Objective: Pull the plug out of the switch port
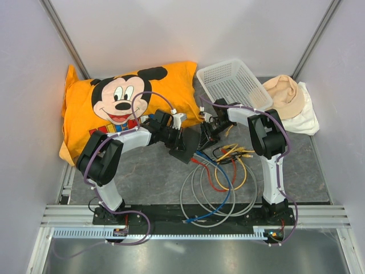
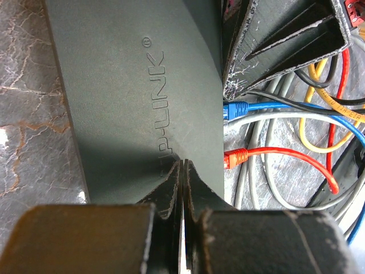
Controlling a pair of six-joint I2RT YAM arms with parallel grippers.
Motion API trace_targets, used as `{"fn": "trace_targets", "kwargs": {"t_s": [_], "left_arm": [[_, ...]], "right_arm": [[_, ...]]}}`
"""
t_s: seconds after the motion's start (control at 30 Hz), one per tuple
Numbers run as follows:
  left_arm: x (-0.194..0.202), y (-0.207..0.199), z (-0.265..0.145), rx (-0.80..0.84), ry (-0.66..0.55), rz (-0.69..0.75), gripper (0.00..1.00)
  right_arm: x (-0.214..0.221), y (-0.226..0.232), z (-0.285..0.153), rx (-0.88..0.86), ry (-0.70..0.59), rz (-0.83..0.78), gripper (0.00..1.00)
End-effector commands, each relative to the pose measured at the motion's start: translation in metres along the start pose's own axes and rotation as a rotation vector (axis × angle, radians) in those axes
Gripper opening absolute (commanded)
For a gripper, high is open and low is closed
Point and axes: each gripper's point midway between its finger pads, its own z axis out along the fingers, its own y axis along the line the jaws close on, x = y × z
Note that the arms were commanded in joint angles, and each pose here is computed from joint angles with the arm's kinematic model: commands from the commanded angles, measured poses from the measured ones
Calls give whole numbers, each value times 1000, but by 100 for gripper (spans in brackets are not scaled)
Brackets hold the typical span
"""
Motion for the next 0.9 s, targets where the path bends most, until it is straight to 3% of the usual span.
{"fn": "trace_targets", "kwargs": {"t_s": [0.0, 0.07, 0.2, 0.5, 0.6, 0.87], "left_arm": [[18, 20, 4, -81, 40, -35, 1], [20, 20, 4, -82, 44, -38, 1], [22, 21, 5, -80, 49, -42, 2], [21, 21, 6, -83, 51, -40, 2], [22, 22, 5, -88, 51, -42, 2], [26, 27, 6, -107, 55, -43, 2]], "right_arm": [[9, -37, 22, 121, 34, 11, 35], [8, -33, 23, 111, 31, 0, 40], [6, -30, 26, 107, 27, 1, 38], [10, -37, 36, 130, 58, 14, 5], [9, -39, 31, 158, 52, 1, 1], [41, -62, 19, 226, 152, -11, 0]]}}
